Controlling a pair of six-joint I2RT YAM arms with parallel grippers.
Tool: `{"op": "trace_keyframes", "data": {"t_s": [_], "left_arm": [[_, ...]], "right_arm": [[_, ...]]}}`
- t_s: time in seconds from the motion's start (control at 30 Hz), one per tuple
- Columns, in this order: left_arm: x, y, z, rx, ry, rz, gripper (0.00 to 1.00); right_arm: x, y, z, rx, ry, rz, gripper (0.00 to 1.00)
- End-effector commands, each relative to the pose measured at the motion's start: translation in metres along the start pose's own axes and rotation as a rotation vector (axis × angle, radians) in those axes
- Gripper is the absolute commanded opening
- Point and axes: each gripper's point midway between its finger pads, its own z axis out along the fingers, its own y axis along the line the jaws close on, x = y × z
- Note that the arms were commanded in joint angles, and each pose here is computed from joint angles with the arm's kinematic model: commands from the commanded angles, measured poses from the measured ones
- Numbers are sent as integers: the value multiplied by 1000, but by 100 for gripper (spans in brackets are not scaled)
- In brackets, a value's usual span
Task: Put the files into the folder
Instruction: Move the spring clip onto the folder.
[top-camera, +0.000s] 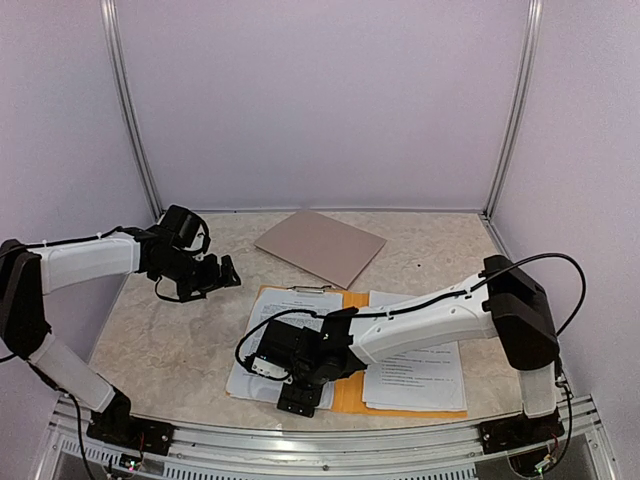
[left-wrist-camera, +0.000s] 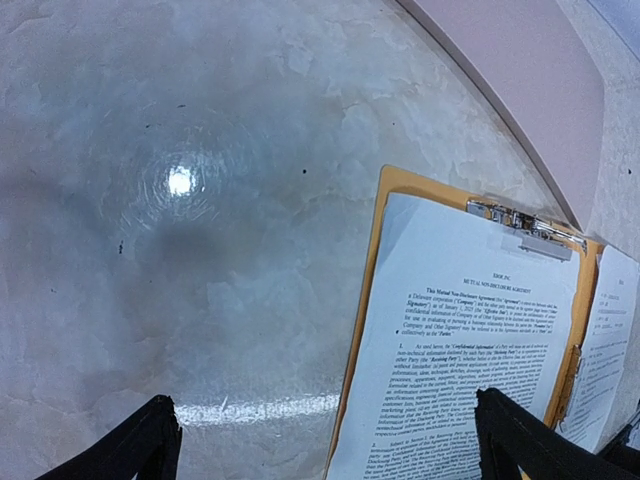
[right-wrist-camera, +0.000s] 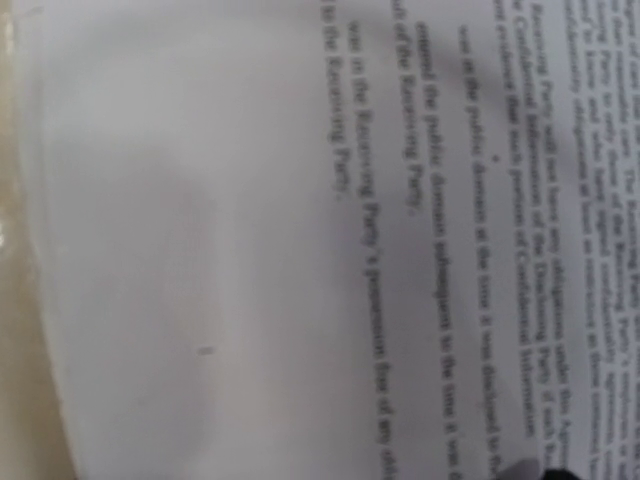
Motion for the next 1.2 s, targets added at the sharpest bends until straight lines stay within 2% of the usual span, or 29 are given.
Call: {"op": "trace_keyframes", "data": {"t_s": [0.0, 0.2, 0.4, 0.63, 0.77, 1.03, 1.17], "left_arm": [[11, 1, 12, 13, 36, -6, 99], [21, -4, 20, 29, 65, -7, 99], [28, -18, 31, 86, 99, -11, 99], [35, -30, 47, 129, 146, -14, 99], [36, -37, 51, 153, 162, -15, 99], [50, -47, 56, 186, 215, -28, 99], [61, -43, 53, 144, 221, -29, 99]], "right_arm": [[-6, -11, 4, 25, -20, 78, 95], [-14, -2, -8, -36, -83, 88, 99], [-16, 3, -30, -87, -150, 112, 99], [-6, -4, -52, -68, -196, 184, 99], [-4, -30, -62, -20, -217, 291, 99], [22, -110, -79, 61, -289, 623, 95], [33, -129, -82, 63, -311, 697, 95]]}}
